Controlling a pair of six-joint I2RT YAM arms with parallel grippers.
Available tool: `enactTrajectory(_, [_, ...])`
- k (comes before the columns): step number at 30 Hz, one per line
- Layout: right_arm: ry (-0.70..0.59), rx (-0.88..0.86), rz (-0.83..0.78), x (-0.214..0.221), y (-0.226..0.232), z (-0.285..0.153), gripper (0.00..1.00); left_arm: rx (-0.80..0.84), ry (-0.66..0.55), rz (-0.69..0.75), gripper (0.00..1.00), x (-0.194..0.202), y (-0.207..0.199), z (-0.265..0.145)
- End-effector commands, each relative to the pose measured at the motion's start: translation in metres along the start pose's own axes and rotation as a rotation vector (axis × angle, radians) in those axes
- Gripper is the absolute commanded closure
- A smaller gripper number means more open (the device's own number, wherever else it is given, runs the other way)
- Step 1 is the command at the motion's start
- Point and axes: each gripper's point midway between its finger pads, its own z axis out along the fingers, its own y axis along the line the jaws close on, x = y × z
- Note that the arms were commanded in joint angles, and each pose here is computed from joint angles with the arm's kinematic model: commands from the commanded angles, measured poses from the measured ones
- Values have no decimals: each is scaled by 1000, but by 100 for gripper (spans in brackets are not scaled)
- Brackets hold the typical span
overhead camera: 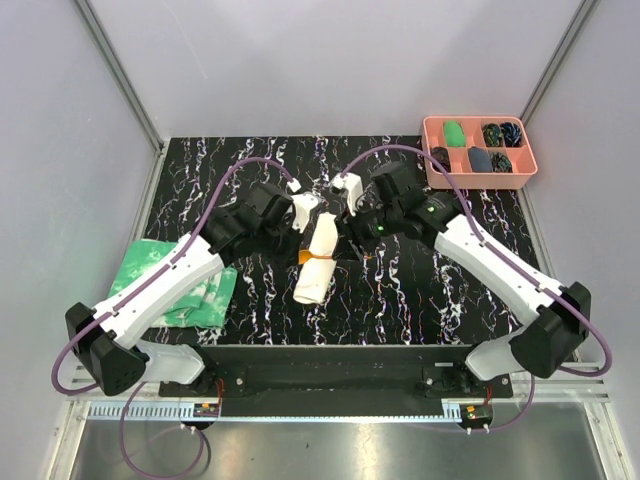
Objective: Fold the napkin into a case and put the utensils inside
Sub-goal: Pass from the left arm to the right
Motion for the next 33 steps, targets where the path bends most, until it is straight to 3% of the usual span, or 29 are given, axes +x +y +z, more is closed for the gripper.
enactTrajectory(1, [-14, -116, -43, -6, 21, 6, 54, 69, -47, 40, 100, -13, -10, -13])
enactTrajectory(16, [2, -254, 61, 0, 26, 47, 76, 138, -118, 46, 100, -21, -17, -24])
enactTrajectory(23, [-1, -221, 63, 4, 18, 52, 68, 176, -122, 55, 100, -19, -20, -26])
enactTrajectory(28, [-29, -147, 51, -9, 17, 34, 52, 149, -62, 34, 100, -7, -11, -14])
enactTrajectory(33, [-35, -63, 24, -10, 8, 21, 45, 162, -53, 34, 100, -5, -13, -13])
